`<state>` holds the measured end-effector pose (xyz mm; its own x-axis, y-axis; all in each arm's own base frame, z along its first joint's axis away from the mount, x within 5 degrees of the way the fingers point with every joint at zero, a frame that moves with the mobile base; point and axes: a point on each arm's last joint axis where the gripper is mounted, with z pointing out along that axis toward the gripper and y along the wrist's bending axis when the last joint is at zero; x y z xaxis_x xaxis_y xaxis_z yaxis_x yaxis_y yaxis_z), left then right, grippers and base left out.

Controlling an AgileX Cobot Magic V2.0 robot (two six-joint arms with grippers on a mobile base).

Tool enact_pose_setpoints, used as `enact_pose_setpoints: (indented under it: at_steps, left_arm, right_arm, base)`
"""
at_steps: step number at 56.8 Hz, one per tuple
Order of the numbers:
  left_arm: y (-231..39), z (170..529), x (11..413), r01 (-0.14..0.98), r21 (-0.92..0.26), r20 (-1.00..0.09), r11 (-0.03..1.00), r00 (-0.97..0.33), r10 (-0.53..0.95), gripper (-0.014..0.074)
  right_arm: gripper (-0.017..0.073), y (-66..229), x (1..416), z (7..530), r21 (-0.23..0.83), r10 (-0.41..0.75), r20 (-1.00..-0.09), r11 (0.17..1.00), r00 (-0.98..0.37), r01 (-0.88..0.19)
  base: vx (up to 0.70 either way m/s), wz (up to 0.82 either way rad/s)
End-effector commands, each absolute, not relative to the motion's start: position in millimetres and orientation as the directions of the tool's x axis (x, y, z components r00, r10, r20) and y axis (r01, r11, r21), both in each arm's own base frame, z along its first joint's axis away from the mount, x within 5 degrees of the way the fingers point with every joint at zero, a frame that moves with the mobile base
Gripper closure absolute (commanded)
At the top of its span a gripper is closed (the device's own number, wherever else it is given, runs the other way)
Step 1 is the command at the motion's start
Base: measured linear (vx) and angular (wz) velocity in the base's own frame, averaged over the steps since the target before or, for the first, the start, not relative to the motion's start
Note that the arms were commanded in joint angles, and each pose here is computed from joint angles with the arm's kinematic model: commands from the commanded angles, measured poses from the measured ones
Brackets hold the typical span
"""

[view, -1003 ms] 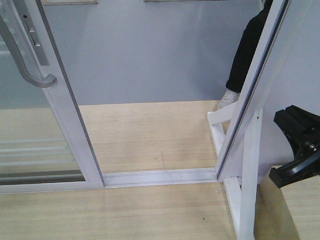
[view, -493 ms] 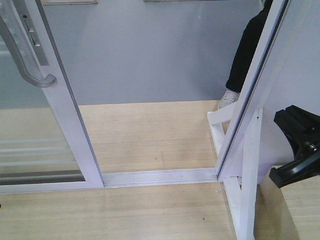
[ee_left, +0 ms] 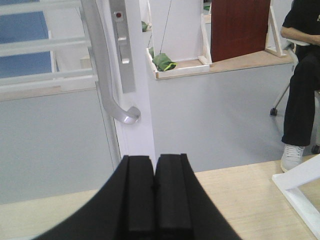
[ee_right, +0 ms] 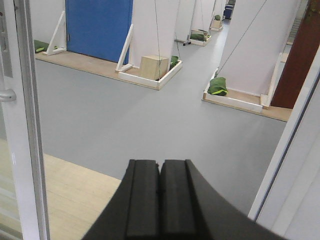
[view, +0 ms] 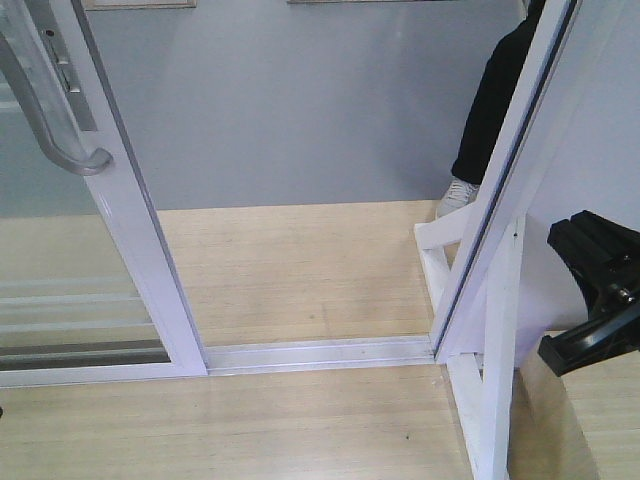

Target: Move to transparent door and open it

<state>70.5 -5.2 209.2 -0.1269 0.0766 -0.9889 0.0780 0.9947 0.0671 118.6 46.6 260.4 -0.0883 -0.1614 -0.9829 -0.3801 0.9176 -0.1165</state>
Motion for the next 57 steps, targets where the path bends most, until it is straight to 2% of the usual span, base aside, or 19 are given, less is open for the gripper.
enact_pose_setpoints:
  at_steps: [1,10,16,57]
  left_arm:
    - [-4.1,218.4,67.6,0.061,0.054,-0.999,0.997,-0.001,0.054,0.0600]
    - [-4.6,199.1,55.6,0.078,0.054,-0.995,0.995,0.084,0.047,0.0600]
    - [-5.3,196.3,56.6,0.089,0.057,-0.998,0.994,0.042,0.054,0.0600]
    - [-5.6,195.9,56.9,0.093,0.057,-0.998,0.994,0.037,0.054,0.0600]
  right_arm:
    - [0.0565,46.9,120.5,277.7,-0.126,-0.131,-0.991,0.922,0.013,-0.366]
    - [0.0565,46.9,120.5,277.7,-0.126,-0.131,-0.991,0.922,0.013,-0.366]
    - [0.0565,47.0,120.7,277.5,-0.126,-0.131,-0.991,0.922,0.011,-0.366]
    - [0.0565,47.0,120.7,277.5,-0.126,-0.131,-0.991,0.922,0.011,-0.366]
  base:
    - [0.00,0.00]
    - [0.00,0.00]
    - [0.00,0.00]
    - [0.00,0.00]
